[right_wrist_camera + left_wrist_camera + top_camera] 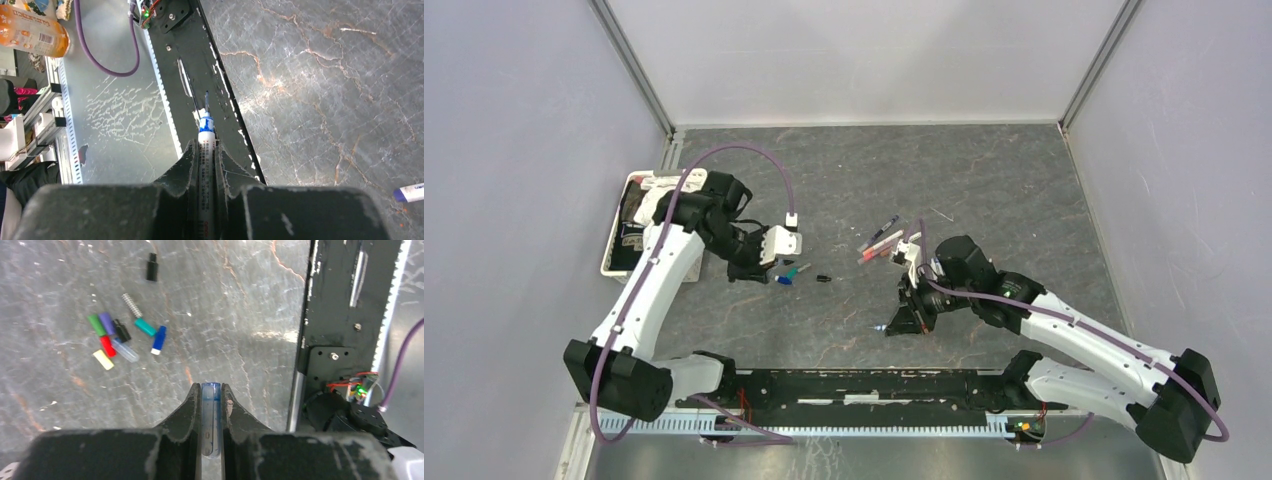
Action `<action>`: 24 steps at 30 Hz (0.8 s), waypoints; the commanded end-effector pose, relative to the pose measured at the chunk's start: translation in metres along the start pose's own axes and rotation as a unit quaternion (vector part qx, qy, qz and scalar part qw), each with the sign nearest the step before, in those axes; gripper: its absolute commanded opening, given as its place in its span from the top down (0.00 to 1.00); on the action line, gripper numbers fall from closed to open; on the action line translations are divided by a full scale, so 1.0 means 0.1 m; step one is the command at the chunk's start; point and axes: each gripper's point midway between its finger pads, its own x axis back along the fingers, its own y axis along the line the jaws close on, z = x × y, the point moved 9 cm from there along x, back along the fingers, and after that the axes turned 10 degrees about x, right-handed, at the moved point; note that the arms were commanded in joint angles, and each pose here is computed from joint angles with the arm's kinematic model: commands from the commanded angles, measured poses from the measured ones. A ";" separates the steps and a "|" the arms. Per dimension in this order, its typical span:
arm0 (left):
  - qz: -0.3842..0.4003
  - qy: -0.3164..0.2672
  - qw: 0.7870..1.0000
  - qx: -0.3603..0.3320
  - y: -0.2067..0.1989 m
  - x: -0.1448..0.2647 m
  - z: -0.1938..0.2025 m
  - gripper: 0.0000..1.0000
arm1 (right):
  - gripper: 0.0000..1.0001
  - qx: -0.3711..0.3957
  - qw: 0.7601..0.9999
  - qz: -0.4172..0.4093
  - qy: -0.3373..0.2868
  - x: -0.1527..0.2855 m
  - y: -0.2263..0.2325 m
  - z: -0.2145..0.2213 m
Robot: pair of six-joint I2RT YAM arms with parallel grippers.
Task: Open the pen caps
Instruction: Place the pen cap at the center of the board.
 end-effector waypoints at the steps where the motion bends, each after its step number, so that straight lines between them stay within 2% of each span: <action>1: 0.030 0.006 0.999 -0.014 0.01 -0.04 0.01 0.98 | 1.00 0.004 1.000 0.002 0.001 0.03 0.01 -0.06; 5: 0.024 -0.049 0.998 0.020 0.17 -0.15 -0.14 0.98 | 1.00 0.023 0.995 0.092 -0.037 0.06 -0.11 -0.20; 9: -0.008 -0.071 0.996 0.051 0.34 -0.37 -0.14 0.98 | 1.00 0.028 0.973 0.212 -0.089 0.14 -0.29 -0.21; 15: -0.056 -0.067 0.993 0.076 0.63 -0.80 -0.14 0.95 | 1.00 -0.013 0.916 0.373 -0.150 0.22 -0.59 0.09; 20: -0.085 -0.052 0.991 0.093 0.89 -1.11 -0.14 0.92 | 1.00 -0.043 0.882 0.443 -0.154 0.24 -0.74 0.26; 24: -0.103 -0.025 0.989 0.103 1.07 -1.34 -0.05 0.85 | 1.00 -0.052 0.850 0.500 -0.158 0.28 -0.85 0.35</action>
